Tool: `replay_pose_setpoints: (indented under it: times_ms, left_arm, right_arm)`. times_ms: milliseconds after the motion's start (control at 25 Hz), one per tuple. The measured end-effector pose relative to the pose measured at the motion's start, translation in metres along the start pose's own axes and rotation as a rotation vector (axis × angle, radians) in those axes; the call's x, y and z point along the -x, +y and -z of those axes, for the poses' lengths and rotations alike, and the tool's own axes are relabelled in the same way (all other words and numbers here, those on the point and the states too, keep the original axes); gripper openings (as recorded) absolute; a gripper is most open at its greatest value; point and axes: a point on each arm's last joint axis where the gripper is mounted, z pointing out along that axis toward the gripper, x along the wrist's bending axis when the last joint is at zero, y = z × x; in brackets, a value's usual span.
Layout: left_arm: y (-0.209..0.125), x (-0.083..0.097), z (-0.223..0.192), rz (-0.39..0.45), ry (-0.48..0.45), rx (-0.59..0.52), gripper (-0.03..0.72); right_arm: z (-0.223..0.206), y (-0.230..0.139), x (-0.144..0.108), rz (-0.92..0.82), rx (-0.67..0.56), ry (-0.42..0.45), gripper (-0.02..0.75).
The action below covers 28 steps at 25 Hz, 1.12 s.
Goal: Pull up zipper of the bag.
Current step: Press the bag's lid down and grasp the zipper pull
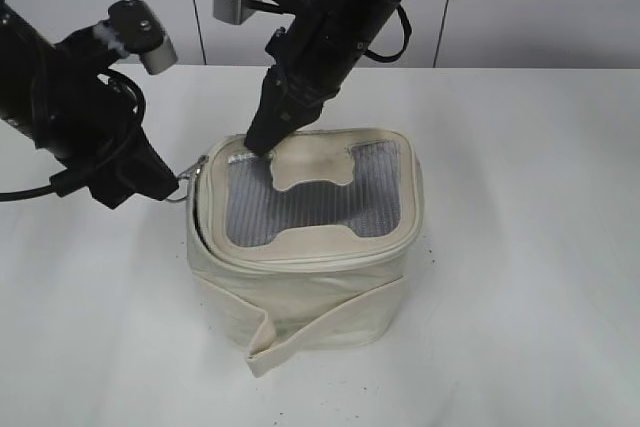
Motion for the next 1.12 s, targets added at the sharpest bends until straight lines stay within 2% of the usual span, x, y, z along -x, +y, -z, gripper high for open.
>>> replay_pose_setpoints:
  times_ms: [480, 760, 960, 1120]
  left_arm:
    - [-0.003, 0.011, 0.011, 0.055, -0.079, -0.053, -0.003]
    - [-0.006, 0.022, 0.014, 0.108, -0.186, -0.102, -0.003]
    - [-0.004, 0.039, 0.014, 0.114, -0.288, -0.151, -0.003]
    - [0.003, 0.058, 0.01, 0.102, -0.331, -0.19, -0.003]
  right_arm:
    - [0.005, 0.005, 0.001, -0.014, -0.032, -0.028, 0.039]
    - [0.005, 0.005, 0.0, -0.036, -0.033, -0.03, 0.039]
    - [0.005, 0.005, 0.0, -0.04, -0.036, -0.031, 0.039]
    - [0.005, 0.005, 0.001, -0.044, -0.036, -0.032, 0.037]
